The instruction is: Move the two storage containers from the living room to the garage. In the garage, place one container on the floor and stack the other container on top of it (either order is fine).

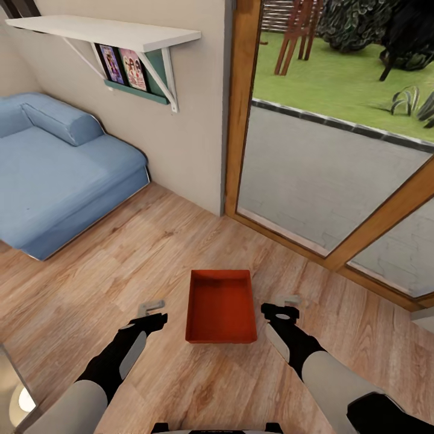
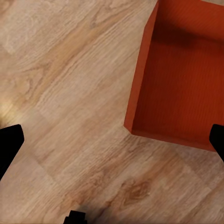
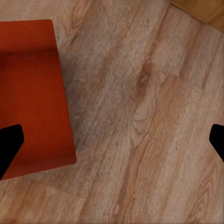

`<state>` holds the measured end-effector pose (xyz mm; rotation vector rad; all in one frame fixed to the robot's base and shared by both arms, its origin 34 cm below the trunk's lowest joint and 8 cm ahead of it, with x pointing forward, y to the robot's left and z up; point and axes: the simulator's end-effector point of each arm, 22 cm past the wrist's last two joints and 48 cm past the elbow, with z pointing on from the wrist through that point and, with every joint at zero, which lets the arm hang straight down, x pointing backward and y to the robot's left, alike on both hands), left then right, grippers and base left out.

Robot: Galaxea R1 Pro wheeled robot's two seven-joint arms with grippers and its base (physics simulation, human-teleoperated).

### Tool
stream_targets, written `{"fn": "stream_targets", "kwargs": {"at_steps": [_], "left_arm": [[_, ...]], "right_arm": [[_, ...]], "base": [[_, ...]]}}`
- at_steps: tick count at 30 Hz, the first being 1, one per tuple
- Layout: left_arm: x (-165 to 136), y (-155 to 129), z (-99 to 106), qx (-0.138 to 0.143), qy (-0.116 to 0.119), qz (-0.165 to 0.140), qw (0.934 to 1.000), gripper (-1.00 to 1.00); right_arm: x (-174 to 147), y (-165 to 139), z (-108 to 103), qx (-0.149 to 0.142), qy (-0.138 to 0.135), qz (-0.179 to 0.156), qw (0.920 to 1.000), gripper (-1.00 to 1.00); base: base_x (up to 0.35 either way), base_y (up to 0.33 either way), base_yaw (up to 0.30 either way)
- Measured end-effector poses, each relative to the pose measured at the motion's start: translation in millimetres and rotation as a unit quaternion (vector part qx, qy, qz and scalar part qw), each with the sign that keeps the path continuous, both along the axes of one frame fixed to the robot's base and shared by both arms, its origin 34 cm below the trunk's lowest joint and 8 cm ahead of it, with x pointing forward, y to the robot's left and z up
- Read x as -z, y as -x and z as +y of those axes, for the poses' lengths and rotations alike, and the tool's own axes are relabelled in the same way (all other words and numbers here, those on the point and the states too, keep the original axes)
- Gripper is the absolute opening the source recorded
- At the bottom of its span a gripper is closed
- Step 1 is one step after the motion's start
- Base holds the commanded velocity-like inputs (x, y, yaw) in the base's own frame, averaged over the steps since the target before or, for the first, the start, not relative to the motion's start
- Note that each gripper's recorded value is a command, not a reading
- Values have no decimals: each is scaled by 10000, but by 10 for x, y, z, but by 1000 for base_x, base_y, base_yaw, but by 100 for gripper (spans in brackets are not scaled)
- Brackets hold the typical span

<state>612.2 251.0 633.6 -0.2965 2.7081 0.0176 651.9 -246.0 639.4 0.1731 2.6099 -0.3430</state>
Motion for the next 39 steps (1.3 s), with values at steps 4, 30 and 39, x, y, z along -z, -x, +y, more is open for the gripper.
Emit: {"fn": "stream_targets", "kwargs": {"at_steps": [4,30,39], "left_arm": [[-5,-6,-65,6,40,-7,10000,100],[-181,-290,-777,716,-203,-248,9969,100],[-113,-330,-780,722,-195,-258,9969,100]], "right_arm": [[-46,-92,52,-395,131,-182,9990,100],[297,249,412,-1168,-825,197,9895,100],[422,310,363,-1159,-782,310,9897,100]], "base": [[0,0,8],[0,0,0],[0,0,0]]}}
